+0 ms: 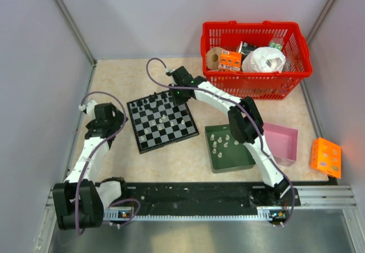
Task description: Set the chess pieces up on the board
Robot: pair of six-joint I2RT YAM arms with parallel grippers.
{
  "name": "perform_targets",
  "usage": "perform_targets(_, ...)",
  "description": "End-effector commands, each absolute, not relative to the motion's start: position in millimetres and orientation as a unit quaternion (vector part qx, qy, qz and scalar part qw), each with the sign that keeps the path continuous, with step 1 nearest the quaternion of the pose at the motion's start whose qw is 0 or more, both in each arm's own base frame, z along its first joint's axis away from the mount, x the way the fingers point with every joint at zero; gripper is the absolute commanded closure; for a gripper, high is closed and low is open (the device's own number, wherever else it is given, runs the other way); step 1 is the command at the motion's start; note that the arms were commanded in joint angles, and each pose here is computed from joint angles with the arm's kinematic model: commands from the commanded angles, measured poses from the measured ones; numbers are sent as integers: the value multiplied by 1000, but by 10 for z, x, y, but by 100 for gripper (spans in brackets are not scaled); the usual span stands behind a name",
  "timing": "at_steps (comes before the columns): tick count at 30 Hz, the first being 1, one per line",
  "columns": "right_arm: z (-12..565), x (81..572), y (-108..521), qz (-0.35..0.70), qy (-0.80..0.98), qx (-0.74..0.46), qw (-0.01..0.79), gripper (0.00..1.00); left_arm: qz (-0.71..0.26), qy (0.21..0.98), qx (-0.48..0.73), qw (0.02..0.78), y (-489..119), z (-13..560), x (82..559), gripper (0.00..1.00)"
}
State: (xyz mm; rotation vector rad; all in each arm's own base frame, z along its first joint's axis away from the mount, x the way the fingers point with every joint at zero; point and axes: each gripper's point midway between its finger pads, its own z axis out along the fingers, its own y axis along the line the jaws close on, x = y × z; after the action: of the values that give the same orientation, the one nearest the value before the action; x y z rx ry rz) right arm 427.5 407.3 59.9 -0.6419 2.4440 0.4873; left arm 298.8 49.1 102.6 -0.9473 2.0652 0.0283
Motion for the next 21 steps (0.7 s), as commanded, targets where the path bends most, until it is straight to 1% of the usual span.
perform_targets(1,873,4351,4161,188,900,-243,311,87,4,808,-382,449,521,1218,3078,3)
perform_targets(2,871,4362,4161,186,899,-243,312,90,4,808,-381,449,522,1217,3078,3)
perform_targets(5,899,4448,4124,174,899,-237,324,94,7,809,-381,448,528,1213,3069,3)
perform_targets(13,1016,4767,4053,178,897,-204,350,94,6,808,-381,449,528,1220,3080,3)
perform_targets(21,831,4881,3944,160,906,-189,345,94,6,809,-381,448,526,1215,3081,3)
